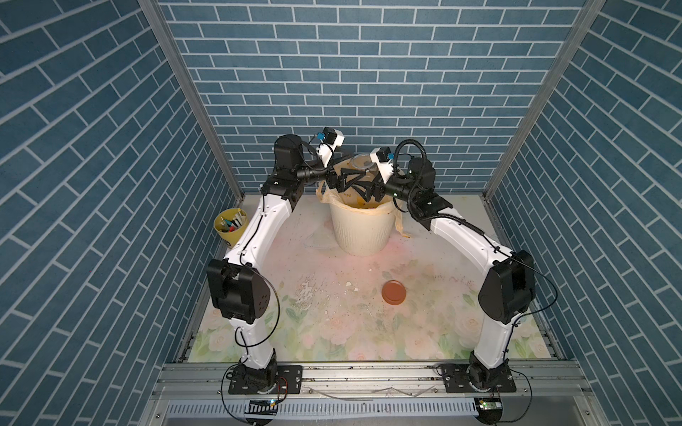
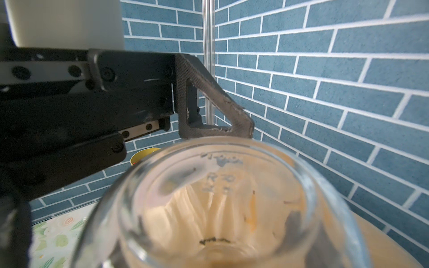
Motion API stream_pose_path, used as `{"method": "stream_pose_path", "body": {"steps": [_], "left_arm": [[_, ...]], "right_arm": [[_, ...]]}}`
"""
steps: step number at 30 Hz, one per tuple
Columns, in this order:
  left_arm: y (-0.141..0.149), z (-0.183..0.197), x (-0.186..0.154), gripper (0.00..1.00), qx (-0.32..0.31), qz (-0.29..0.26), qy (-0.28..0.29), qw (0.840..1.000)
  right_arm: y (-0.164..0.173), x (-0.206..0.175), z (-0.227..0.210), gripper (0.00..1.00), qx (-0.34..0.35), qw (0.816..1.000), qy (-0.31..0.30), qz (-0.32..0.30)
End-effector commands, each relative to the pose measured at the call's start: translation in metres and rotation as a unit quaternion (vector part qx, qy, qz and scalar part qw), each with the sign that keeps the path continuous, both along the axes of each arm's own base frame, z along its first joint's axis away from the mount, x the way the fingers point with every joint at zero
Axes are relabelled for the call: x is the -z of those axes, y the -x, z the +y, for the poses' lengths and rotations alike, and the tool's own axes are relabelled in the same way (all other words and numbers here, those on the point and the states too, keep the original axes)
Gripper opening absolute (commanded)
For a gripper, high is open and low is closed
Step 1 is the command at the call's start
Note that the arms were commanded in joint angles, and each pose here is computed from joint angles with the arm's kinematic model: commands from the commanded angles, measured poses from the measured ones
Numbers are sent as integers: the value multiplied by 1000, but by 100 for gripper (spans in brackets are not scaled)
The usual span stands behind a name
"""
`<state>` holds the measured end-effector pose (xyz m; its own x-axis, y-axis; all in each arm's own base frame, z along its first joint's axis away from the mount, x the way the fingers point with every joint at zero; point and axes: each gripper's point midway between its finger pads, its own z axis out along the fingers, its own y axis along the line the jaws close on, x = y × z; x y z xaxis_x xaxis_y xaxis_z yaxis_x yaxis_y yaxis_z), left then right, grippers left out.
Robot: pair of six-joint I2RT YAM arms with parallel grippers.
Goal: Empty moldy tea leaves from jars
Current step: Pour the moldy tea leaves from the jar into the trash bin.
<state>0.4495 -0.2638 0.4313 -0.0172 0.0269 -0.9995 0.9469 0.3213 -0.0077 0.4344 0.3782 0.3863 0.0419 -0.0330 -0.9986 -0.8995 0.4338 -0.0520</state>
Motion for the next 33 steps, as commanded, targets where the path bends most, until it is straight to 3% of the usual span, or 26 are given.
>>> {"method": "stream_pose_path", "body": {"steps": [1, 17, 26, 33], "left_arm": [[4, -8, -4, 96, 20, -8, 5, 1000], [3, -24, 4, 90, 33, 4, 5, 999], [-1, -28, 10, 97, 21, 6, 1, 1000], [-5, -27, 5, 87, 10, -2, 6, 1000]], "right_arm": [[21, -72, -11, 0, -9, 994, -38, -103], [27, -80, -9, 0, -21, 992, -44, -119], [30, -82, -8, 0, -24, 991, -44, -123], [32, -83, -6, 0, -29, 991, -44, -124]]}}
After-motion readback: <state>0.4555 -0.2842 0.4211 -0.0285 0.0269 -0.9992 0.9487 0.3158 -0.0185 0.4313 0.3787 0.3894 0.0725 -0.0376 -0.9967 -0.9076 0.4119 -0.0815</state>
